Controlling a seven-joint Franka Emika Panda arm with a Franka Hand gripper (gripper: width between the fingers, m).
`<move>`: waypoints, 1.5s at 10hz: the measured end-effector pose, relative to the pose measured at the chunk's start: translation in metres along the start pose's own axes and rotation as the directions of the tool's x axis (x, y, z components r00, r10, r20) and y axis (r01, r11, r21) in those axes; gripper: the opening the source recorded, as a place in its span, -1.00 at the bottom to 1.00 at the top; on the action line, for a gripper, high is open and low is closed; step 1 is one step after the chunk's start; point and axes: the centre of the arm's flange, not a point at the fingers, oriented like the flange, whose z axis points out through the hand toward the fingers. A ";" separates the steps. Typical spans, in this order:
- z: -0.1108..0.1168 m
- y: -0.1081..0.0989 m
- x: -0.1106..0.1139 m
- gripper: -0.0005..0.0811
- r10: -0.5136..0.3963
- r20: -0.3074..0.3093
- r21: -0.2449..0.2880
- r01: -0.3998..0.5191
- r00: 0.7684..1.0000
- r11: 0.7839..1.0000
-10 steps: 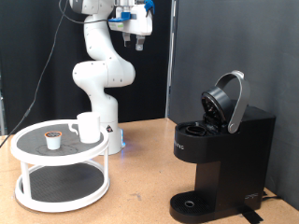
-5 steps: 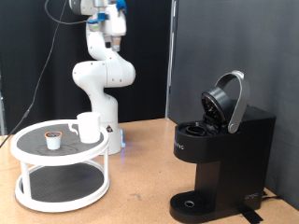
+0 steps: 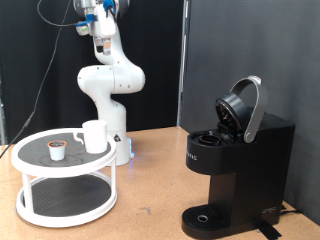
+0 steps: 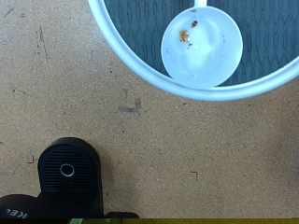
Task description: Make a cup of coffee with the keurig machine
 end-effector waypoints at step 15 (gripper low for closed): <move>0.050 -0.092 0.079 0.81 -0.023 -0.055 0.009 0.023 0.998 1.000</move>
